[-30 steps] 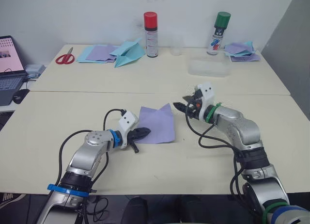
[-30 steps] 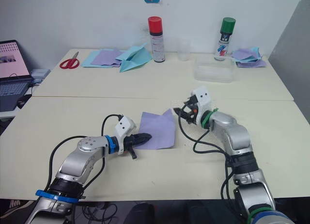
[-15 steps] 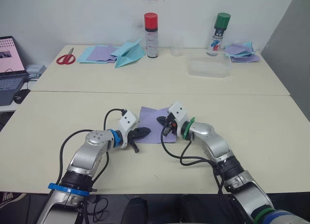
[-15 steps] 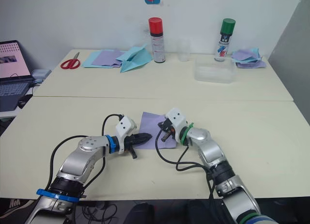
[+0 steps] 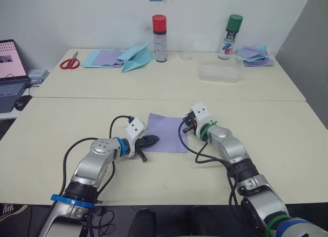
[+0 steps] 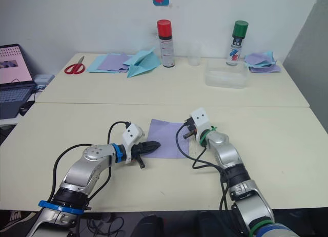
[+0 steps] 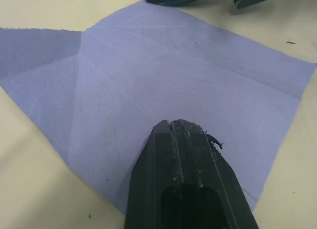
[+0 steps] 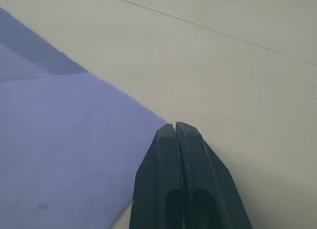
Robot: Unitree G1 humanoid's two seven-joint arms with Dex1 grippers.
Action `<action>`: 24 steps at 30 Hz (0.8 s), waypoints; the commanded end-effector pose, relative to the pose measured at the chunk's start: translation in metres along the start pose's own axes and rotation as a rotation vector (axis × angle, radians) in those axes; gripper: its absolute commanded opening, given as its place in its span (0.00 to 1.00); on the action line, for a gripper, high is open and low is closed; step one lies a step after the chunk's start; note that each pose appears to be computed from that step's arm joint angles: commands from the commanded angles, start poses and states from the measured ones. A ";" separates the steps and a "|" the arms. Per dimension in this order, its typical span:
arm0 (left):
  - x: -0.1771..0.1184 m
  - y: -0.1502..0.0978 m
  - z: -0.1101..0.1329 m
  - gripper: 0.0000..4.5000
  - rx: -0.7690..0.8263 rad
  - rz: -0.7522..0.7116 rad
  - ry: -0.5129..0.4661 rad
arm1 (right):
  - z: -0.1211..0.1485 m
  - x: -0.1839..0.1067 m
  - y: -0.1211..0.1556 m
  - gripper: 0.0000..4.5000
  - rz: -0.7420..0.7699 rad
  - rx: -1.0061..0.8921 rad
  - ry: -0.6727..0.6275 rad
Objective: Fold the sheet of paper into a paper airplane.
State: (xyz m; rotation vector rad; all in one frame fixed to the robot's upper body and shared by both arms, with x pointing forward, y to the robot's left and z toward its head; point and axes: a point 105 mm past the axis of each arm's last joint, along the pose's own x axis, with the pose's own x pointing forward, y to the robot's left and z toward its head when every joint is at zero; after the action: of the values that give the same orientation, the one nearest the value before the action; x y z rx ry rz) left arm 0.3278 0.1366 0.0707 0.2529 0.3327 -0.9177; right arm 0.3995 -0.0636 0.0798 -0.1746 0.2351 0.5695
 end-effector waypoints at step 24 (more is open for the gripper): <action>-0.004 0.000 0.003 0.00 -0.020 0.004 0.006 | -0.012 -0.002 0.073 0.01 0.352 -0.168 0.016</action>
State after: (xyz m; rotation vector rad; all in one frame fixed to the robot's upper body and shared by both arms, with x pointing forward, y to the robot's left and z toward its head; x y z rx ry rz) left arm 0.3270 0.1381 0.0731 0.2450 0.3407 -0.9145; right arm 0.3558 -0.0060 0.0715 -0.2835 0.1961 0.9488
